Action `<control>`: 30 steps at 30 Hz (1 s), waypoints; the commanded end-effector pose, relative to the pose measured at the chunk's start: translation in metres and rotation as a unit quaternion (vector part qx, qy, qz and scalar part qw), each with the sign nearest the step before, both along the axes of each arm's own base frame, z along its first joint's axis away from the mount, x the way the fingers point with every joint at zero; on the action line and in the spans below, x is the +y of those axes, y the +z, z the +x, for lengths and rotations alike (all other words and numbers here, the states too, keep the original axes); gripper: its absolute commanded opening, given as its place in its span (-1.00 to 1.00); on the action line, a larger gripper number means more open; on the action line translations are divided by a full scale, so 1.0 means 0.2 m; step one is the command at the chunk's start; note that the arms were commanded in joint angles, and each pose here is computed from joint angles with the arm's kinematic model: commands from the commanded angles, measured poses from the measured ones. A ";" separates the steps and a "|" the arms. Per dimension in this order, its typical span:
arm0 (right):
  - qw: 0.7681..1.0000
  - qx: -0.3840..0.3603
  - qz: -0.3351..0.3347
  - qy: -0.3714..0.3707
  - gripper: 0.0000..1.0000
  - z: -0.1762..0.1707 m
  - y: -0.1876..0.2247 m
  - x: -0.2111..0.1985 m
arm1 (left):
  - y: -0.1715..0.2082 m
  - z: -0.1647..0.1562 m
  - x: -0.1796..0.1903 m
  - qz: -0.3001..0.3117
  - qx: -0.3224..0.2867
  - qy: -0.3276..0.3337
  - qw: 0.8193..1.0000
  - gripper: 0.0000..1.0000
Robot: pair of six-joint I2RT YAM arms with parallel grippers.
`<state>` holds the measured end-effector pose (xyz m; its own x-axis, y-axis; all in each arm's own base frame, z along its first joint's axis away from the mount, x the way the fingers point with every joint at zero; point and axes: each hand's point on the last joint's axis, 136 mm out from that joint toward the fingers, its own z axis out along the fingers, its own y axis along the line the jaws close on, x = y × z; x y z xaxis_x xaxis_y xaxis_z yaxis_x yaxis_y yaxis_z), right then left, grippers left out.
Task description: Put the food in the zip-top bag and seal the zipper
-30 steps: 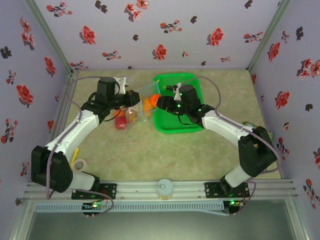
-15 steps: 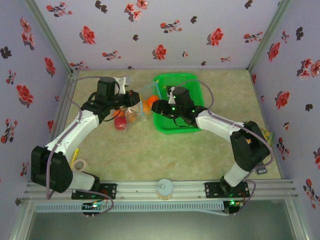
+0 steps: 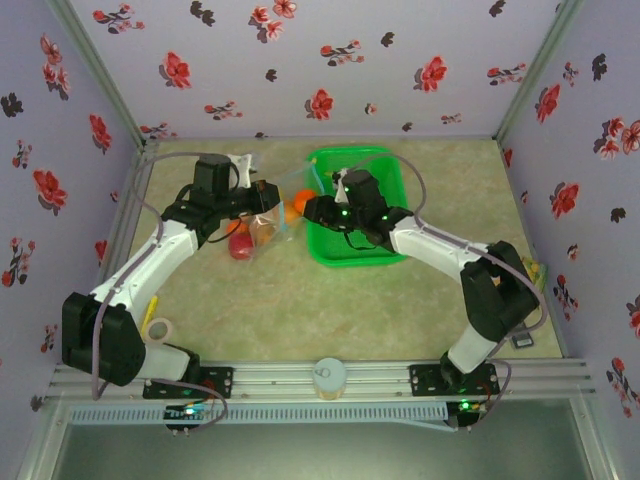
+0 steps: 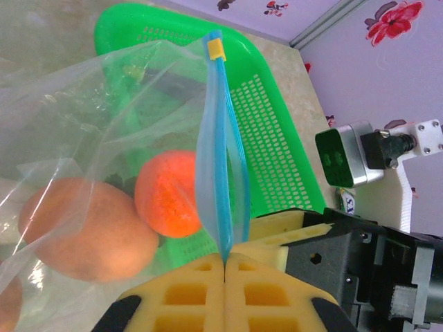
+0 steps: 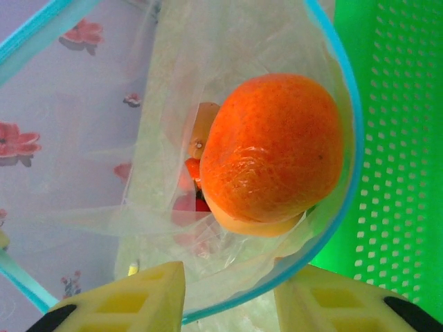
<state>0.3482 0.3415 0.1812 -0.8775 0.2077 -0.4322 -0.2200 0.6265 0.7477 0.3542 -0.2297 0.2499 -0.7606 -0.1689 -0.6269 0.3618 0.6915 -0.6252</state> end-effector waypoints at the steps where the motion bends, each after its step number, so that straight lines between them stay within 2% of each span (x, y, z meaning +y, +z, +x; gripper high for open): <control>1: 0.999 -0.015 -0.028 -0.006 -0.32 0.04 0.00 0.00 | 0.09 -0.03 -0.01 -0.007 -0.020 -0.010 1.000 -1.00; 8: 0.998 -0.033 -0.061 -0.009 -0.98 0.07 0.00 -0.02 | 0.11 -0.03 0.00 -0.002 -0.024 -0.012 1.000 -1.00; 12: 0.995 -0.062 -0.082 0.005 -1.00 0.07 0.08 0.00 | 0.15 -0.03 0.00 0.004 -0.033 -0.015 0.999 -1.00; 17: 0.987 -0.123 -0.093 0.050 -1.00 0.04 0.32 0.12 | 0.23 0.00 0.03 0.018 -0.045 -0.016 0.999 -1.00; 24: 0.969 -0.194 -0.054 0.143 -1.00 -0.13 0.75 0.32 | 0.52 -0.01 0.06 0.045 -0.088 -0.024 0.995 -1.00; 30: 0.964 -0.209 -0.043 0.160 -1.00 -0.17 0.89 0.32 | 0.66 -0.07 0.13 0.066 -0.115 -0.016 0.991 -1.00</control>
